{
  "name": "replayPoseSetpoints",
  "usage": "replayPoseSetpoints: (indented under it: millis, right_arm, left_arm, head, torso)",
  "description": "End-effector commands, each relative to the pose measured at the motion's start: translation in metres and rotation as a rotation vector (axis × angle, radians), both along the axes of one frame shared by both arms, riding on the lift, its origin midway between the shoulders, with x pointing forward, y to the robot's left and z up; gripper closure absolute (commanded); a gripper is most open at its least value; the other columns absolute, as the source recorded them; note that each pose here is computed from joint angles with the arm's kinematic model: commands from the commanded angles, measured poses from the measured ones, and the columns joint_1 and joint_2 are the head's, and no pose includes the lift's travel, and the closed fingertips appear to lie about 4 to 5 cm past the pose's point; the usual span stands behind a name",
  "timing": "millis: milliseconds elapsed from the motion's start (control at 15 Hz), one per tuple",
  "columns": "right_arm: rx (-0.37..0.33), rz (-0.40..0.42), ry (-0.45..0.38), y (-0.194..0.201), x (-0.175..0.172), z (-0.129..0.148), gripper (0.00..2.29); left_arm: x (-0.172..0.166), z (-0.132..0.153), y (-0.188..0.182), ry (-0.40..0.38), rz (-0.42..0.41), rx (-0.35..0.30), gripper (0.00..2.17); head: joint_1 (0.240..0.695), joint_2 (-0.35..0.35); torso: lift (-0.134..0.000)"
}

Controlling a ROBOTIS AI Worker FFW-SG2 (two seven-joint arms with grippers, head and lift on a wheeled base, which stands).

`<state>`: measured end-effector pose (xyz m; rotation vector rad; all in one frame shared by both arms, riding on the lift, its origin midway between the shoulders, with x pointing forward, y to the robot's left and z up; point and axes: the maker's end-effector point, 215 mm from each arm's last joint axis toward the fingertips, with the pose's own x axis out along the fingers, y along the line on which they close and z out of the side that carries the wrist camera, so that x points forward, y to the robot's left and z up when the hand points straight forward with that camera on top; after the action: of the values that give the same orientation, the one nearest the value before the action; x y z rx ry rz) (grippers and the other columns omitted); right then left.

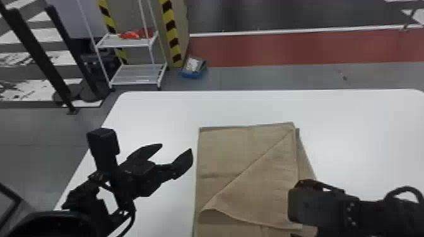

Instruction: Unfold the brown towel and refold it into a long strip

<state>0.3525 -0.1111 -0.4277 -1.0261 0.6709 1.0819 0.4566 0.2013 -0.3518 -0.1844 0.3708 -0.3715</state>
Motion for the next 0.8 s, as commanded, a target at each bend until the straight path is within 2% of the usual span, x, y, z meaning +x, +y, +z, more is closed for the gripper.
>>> replayPoseSetpoints:
  millis: [0, 333, 733]
  right_arm:
    - [-0.020, 0.008, 0.018, -0.005, -0.006, -0.009, 0.22]
    - [-0.042, 0.014, 0.048, -0.004, -0.003, -0.026, 0.22]
    - [-0.035, 0.008, 0.048, 0.000, 0.007, -0.026, 0.29]
  left_arm:
    - [0.000, -0.002, 0.001, 0.004, 0.001, 0.000, 0.03]
    - [0.000, -0.003, -0.001, 0.005, -0.001, -0.001, 0.03]
    - [-0.002, -0.006, -0.001, 0.013, -0.001, -0.002, 0.03]
  head:
    - [0.695, 0.126]
    - [0.695, 0.117]
    - [0.695, 0.126]
  torso:
    - [-0.123]
    - [-0.123]
    - [-0.123]
